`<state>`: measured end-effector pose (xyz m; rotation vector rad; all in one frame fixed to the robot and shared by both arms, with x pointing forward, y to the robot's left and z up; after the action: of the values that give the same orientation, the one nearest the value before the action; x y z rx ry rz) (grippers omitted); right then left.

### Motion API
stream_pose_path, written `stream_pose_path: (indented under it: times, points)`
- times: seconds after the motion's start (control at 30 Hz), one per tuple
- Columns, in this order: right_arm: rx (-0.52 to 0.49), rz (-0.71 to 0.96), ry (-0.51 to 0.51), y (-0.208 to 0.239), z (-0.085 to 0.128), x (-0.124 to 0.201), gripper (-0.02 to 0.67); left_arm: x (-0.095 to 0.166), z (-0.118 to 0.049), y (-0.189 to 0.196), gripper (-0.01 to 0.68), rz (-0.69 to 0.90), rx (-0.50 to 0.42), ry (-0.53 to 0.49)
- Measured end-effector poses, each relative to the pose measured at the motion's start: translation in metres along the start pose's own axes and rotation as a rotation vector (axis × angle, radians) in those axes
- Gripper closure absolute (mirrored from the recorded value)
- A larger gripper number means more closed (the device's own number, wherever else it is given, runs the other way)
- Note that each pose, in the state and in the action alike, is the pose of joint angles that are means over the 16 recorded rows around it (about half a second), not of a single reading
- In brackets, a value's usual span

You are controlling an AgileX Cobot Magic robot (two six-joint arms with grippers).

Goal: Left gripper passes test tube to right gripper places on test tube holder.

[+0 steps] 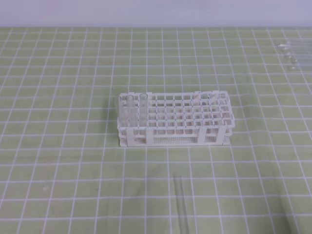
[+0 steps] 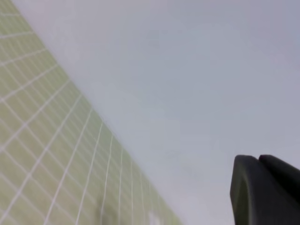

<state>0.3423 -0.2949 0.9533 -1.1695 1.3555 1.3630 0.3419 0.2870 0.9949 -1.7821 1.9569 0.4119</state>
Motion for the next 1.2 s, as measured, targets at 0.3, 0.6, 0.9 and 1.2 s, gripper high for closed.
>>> stream_pose_path:
  times: [0.3, 0.6, 0.9, 1.2]
  points:
    - [0.0, 0.0, 0.0, 0.0, 0.0, 0.0, 0.651, 0.011, -0.042, 0.0, 0.673, 0.246, 0.052, -0.266]
    - [0.0, 0.0, 0.001, 0.0, 0.0, 0.0, 0.651, 0.017, -0.096, -0.019, 0.673, 0.682, 0.072, -0.529]
    - [0.0, 0.0, 0.002, 0.0, 0.0, 0.0, 0.651, 0.027, -0.112, -0.06, 0.673, 1.091, -0.004, -0.592]
    - [0.0, 0.0, 0.002, 0.0, 0.0, 0.0, 0.651, 0.084, -0.1, -0.087, 0.673, 1.35, -0.163, -0.708]
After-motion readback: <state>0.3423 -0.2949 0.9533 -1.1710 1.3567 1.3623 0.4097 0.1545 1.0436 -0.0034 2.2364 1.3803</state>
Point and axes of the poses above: a point on each arm's last joint axis where the gripper is mounted, y pointing back along that axis away from the gripper, z along the wrist's bending axis when the last joint is at zero, x = y × z, the point moved 5 cm from there along -y, pointing out along that axis toward the gripper, and after that the axes turned 9 degrees about y, right-handed, at the moved point
